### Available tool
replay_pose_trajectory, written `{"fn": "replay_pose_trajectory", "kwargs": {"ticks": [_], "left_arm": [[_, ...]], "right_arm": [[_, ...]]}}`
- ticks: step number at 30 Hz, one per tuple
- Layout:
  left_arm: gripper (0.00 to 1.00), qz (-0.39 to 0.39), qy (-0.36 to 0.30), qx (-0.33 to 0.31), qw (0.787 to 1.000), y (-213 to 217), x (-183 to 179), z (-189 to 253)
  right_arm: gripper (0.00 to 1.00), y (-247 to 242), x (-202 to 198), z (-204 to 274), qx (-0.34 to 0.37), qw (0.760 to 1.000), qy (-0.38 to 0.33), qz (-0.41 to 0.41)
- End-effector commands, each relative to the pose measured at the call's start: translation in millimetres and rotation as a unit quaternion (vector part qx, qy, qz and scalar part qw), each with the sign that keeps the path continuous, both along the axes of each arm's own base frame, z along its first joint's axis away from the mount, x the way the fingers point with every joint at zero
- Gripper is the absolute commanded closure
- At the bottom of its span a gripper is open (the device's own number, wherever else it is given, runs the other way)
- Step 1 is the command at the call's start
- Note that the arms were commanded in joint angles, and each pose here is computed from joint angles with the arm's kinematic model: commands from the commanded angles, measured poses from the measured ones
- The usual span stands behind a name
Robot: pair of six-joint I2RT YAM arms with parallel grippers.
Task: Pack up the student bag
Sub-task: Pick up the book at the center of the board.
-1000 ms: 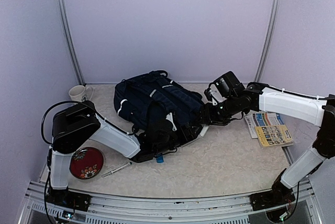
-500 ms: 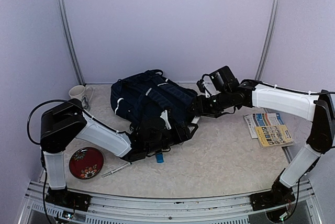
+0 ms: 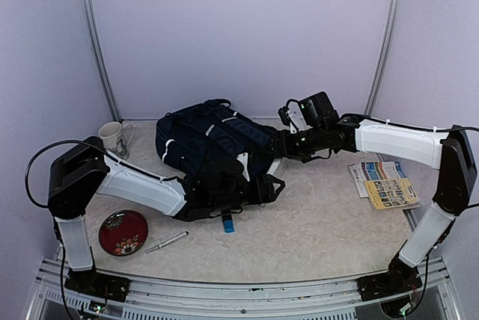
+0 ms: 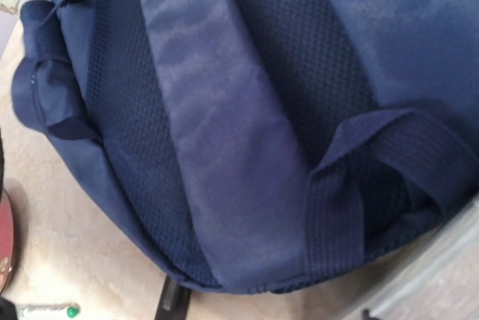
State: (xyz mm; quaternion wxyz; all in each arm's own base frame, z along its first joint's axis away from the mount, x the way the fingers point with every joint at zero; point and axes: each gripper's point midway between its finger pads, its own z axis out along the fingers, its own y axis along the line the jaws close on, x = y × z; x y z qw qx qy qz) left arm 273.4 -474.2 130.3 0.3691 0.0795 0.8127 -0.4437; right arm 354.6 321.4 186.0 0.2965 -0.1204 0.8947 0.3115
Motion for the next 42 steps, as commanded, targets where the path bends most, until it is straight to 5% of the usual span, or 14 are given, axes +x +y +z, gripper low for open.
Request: {"fn": "replay_pose_trajectory", "kwargs": {"ticks": [1,14,21,29,38,42], "left_arm": [[0.20,-0.046,0.003,0.032,0.998,-18.2,-9.9,-5.0],[0.28,-0.001,-0.016,0.063,0.998,-30.5,15.2,1.1],[0.68,0.006,-0.012,0.055,0.998,-30.6,18.8,1.7],[0.98,0.007,-0.005,0.041,0.999,-28.6,21.0,1.9],[1.00,-0.016,0.007,-0.074,0.997,-17.1,12.2,29.0],[1.00,-0.025,-0.008,-0.176,0.984,-5.6,5.9,72.4]], "right_arm": [[0.34,-7.3,6.1,-29.7,-0.026,0.999,0.021,-0.008],[0.34,-4.9,1.1,-24.6,-0.010,1.000,0.017,0.004],[0.33,-6.4,-2.4,-20.5,0.000,1.000,0.013,0.010],[0.33,-7.9,-6.5,-19.4,0.006,1.000,0.012,0.017],[0.24,-27.1,-33.5,33.0,0.057,0.997,-0.021,0.050],[0.21,-64.9,-51.6,39.9,0.113,0.993,-0.013,0.026]]}}
